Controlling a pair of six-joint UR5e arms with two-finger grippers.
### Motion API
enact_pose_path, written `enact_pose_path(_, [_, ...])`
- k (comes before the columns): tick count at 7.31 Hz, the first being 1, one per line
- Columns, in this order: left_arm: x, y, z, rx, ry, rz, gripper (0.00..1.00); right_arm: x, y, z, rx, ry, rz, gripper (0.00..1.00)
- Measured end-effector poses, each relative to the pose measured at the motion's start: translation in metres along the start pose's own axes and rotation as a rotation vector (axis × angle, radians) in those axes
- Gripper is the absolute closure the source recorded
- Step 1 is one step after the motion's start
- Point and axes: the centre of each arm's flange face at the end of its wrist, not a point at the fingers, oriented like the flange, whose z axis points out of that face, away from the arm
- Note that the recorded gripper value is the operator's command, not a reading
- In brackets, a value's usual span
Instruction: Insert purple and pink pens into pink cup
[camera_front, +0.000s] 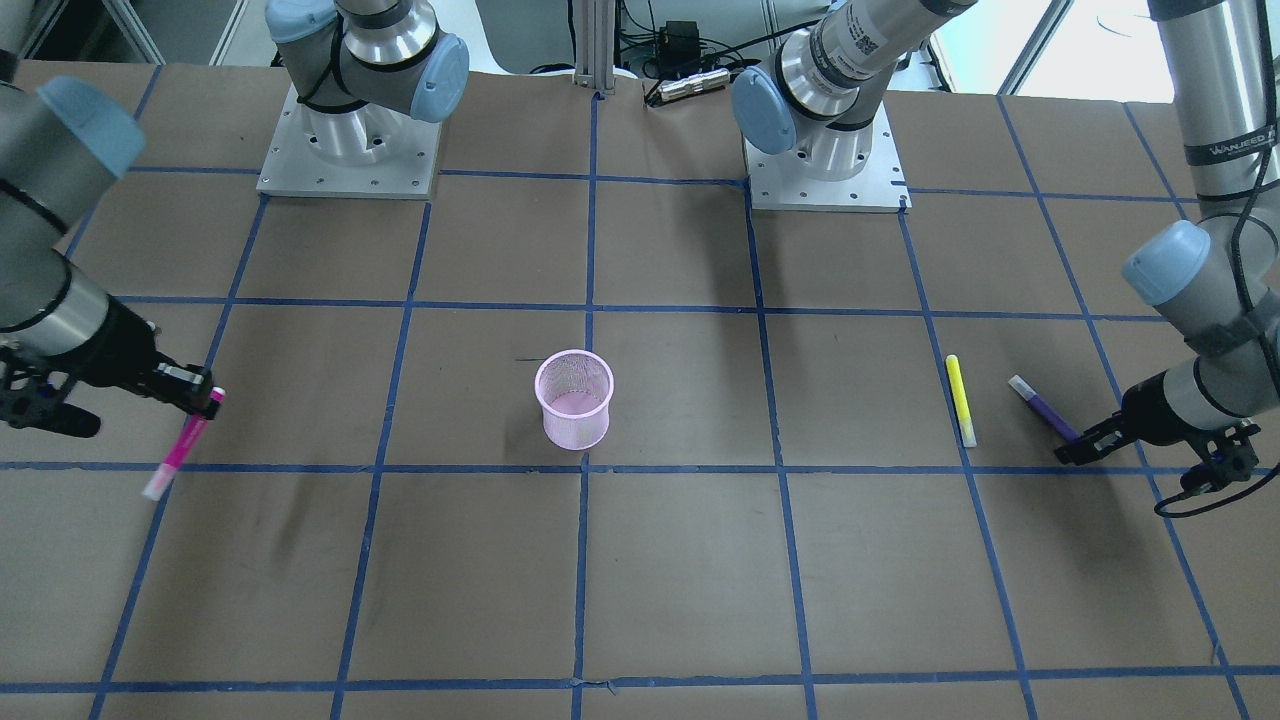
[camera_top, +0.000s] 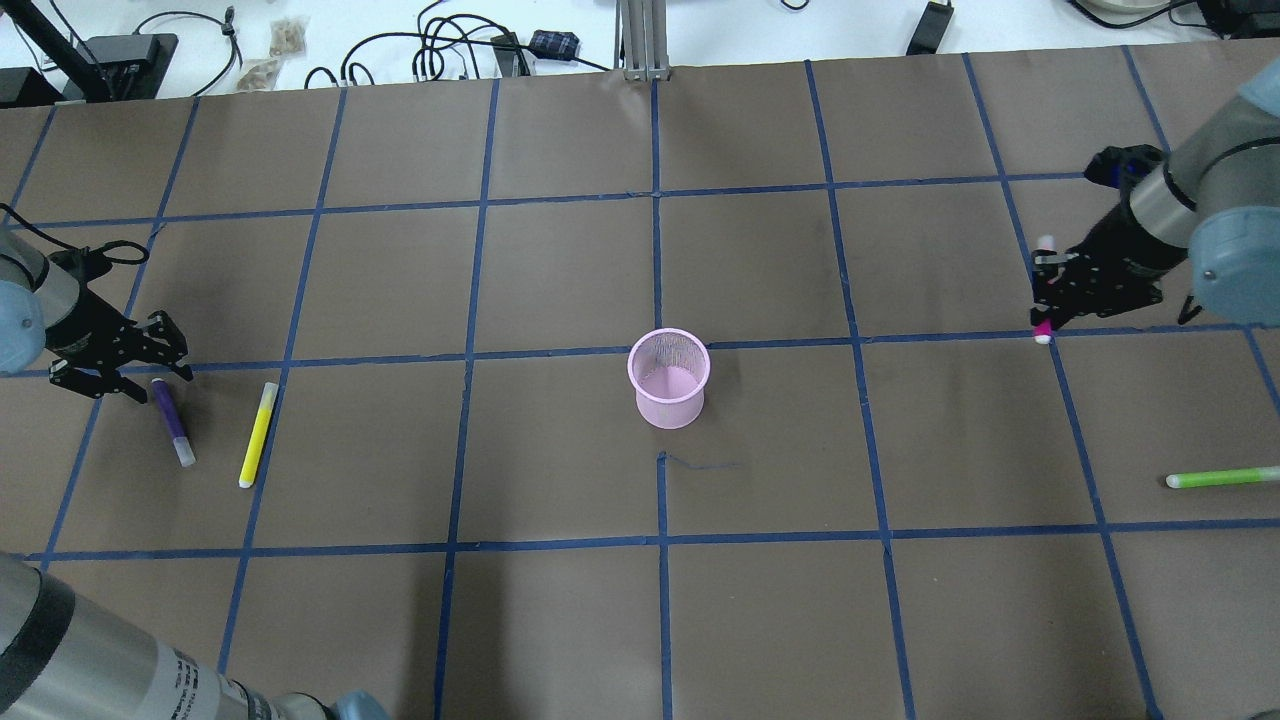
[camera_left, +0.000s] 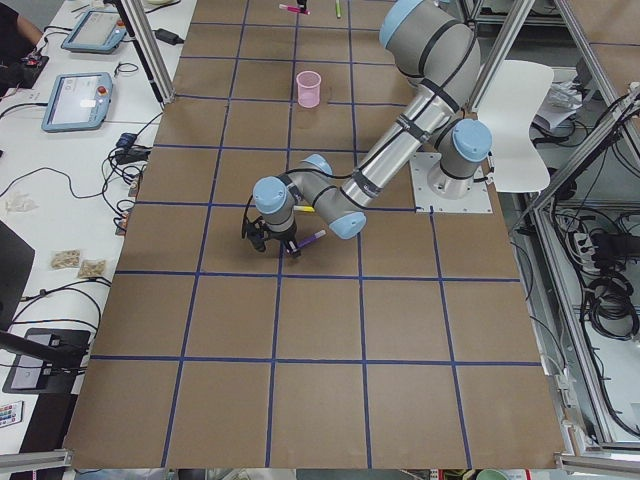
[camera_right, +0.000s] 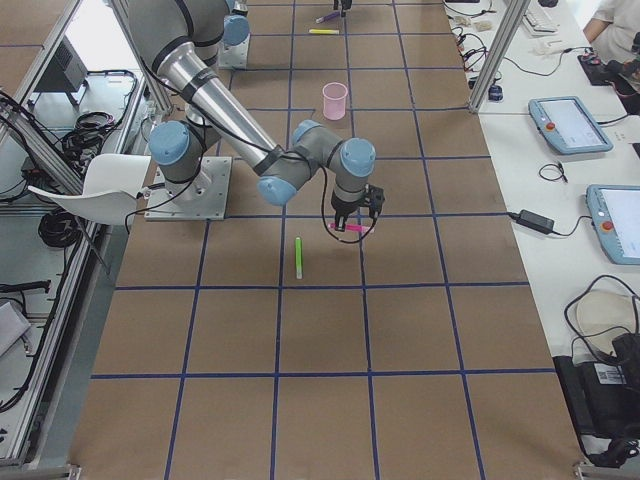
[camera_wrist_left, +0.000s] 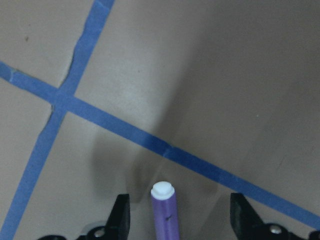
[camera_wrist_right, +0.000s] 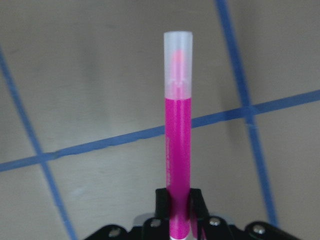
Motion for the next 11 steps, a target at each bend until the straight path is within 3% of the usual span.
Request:
enact_pose_path(1, [0.000, 0.000, 0.001, -0.003, -0.001, 0.000, 1.00, -0.063, 0.016, 0.005, -0.017, -0.084, 0.072, 1.00])
enact_pose_path(4, [0.000, 0.000, 0.000, -0.001, -0.001, 0.006, 1.00, -0.240, 0.073, -0.014, -0.150, -0.349, 0.379, 1.00])
enact_pose_path(6, [-0.001, -0.004, -0.026, 0.055, -0.012, 0.005, 1.00, -0.288, 0.095, -0.029, -0.331, -0.487, 0.587, 1.00])
enact_pose_path(9, [0.009, -0.007, -0.105, 0.192, -0.040, 0.018, 1.00, -0.289, 0.124, 0.007, -0.570, -0.505, 0.801, 1.00])
enact_pose_path(11, [0.036, 0.003, -0.145, 0.255, -0.061, 0.043, 1.00, -0.281, 0.140, 0.030, -0.646, -0.496, 0.847, 1.00])
